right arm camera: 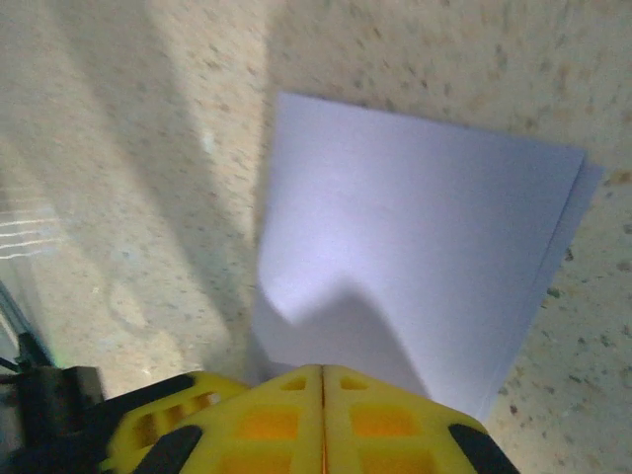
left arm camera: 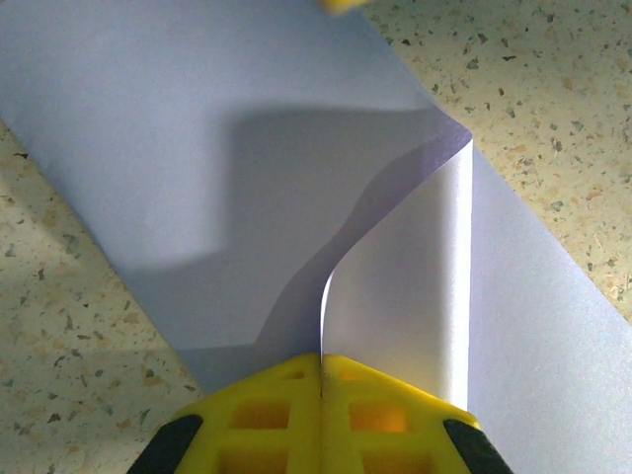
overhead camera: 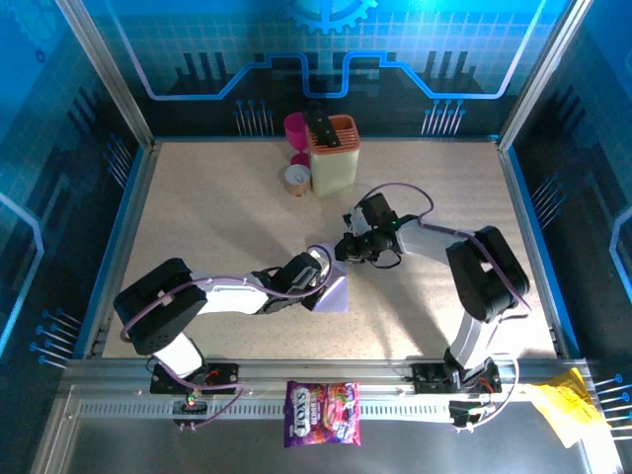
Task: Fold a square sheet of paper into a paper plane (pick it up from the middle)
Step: Fold the triangle a second time at the center of the table.
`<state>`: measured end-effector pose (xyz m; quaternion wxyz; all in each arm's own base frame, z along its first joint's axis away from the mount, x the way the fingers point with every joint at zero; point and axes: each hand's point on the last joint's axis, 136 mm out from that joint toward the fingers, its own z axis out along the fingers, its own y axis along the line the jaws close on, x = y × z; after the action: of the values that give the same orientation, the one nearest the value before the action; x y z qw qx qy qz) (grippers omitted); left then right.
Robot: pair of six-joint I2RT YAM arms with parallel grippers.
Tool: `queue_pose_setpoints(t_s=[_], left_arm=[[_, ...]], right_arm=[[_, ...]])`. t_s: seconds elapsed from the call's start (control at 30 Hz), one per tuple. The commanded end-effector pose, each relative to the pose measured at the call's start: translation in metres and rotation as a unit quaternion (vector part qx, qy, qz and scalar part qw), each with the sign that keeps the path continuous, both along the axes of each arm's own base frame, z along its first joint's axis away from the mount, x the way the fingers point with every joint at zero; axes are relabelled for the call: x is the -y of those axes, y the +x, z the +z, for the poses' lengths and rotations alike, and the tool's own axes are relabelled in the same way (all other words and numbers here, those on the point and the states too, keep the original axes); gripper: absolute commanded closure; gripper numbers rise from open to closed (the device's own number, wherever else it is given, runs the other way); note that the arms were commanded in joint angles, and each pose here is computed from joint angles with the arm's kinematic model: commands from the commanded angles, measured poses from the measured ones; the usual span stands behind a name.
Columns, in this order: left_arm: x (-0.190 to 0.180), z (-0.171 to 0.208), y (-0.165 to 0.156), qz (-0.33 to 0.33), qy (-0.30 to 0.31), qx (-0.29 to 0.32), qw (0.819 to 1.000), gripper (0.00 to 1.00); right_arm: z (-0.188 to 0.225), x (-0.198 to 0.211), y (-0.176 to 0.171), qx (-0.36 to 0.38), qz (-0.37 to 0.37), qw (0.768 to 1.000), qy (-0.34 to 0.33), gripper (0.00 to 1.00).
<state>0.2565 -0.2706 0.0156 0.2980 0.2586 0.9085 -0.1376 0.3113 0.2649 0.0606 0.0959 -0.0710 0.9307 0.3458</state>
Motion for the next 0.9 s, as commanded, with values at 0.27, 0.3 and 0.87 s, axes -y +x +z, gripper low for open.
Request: queue_pose_setpoints(t_s=[0.27,0.3,0.87], left_arm=[[-0.013,-0.018,-0.007,0.005,0.026,-0.021,0.999,1.00],[-0.013,-0.017,-0.007,0.004,0.027,-0.020,0.999,1.00],[-0.017,-0.019,-0.008,0.001,0.036,-0.020,0.999,1.00]], right_arm=[[0.004,-0.005,-0.041,-0.008,0.005,1.000,0.001,1.00],[0.003,-0.008,-0.044,-0.010,0.006,1.000,0.002,1.00],[-0.035,-0.023,-0.075,-0.045,0.017,0.999,-0.012,1.00]])
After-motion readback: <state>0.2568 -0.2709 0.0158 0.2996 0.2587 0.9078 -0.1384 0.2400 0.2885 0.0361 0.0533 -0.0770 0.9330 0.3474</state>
